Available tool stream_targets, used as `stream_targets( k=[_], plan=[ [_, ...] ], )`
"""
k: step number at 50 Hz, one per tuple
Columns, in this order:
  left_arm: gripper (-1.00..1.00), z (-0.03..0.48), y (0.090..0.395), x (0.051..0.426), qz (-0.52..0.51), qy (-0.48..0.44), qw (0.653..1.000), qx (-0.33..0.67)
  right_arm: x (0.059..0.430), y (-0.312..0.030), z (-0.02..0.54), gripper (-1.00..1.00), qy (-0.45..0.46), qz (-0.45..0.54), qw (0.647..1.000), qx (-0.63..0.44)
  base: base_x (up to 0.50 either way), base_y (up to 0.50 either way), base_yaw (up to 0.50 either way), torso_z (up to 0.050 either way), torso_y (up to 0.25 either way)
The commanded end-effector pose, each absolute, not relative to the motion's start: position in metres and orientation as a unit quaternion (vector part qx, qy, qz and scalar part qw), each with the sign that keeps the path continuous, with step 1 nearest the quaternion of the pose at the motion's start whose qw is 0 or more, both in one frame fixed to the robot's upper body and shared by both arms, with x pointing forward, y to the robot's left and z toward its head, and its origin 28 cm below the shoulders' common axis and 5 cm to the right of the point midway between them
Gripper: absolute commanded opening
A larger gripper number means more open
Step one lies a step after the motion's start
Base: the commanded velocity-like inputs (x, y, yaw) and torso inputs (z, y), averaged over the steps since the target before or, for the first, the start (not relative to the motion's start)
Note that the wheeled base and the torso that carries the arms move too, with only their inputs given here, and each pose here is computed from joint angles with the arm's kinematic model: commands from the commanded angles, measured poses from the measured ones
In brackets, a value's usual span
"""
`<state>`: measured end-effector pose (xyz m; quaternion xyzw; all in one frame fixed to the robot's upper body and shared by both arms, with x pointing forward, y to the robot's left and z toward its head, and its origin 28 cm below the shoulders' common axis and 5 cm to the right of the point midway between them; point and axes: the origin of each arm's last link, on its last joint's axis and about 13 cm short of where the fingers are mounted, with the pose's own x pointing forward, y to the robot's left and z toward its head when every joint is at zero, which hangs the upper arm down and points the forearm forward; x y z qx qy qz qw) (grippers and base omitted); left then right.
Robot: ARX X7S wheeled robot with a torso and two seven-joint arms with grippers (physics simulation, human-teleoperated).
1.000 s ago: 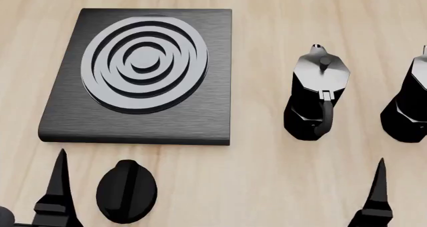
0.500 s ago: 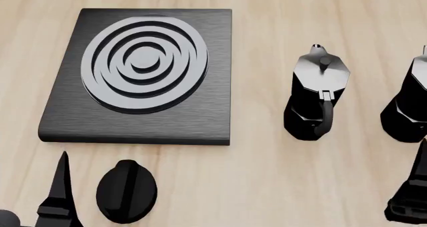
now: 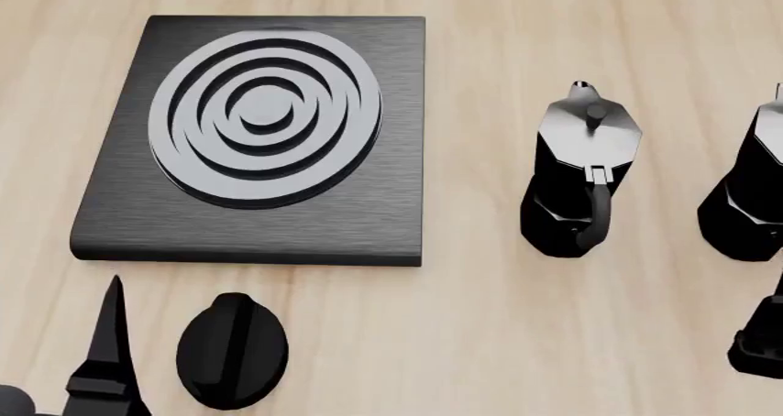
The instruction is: Put the right moka pot on the stove.
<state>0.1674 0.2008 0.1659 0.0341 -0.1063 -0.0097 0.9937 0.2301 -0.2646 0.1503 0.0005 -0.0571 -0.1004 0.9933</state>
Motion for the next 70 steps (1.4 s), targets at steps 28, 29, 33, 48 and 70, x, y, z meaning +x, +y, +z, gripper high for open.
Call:
stream_targets(
  k=[28, 29, 33, 48, 70],
  plan=[
    [1.00, 0.165, 0.200, 0.168, -0.007, -0.107, 0.993, 0.041, 0.271, -0.272, 0.150, 1.00, -0.008, -0.126, 0.992, -0.018, 0.00, 0.00, 0.00, 0.000, 0.000],
    [1.00, 0.165, 0.200, 0.168, -0.006, -0.107, 0.993, 0.041, 0.272, -0.273, 0.150, 1.00, -0.007, -0.125, 0.992, -0.018, 0.00, 0.00, 0.00, 0.000, 0.000],
    [1.00, 0.165, 0.200, 0.168, -0.006, -0.107, 0.993, 0.042, 0.273, -0.273, 0.152, 1.00, -0.007, -0.126, 0.992, -0.021, 0.00, 0.00, 0.00, 0.000, 0.000],
    [1.00, 0.165, 0.200, 0.168, -0.005, -0.106, 0.993, 0.045, 0.286, -0.274, 0.149, 1.00, 0.009, -0.127, 0.992, -0.023, 0.00, 0.00, 0.00, 0.000, 0.000],
    [1.00, 0.165, 0.200, 0.168, -0.003, -0.107, 0.993, 0.044, 0.301, -0.271, 0.149, 1.00, 0.019, -0.128, 0.991, -0.026, 0.00, 0.00, 0.00, 0.000, 0.000]
  ],
)
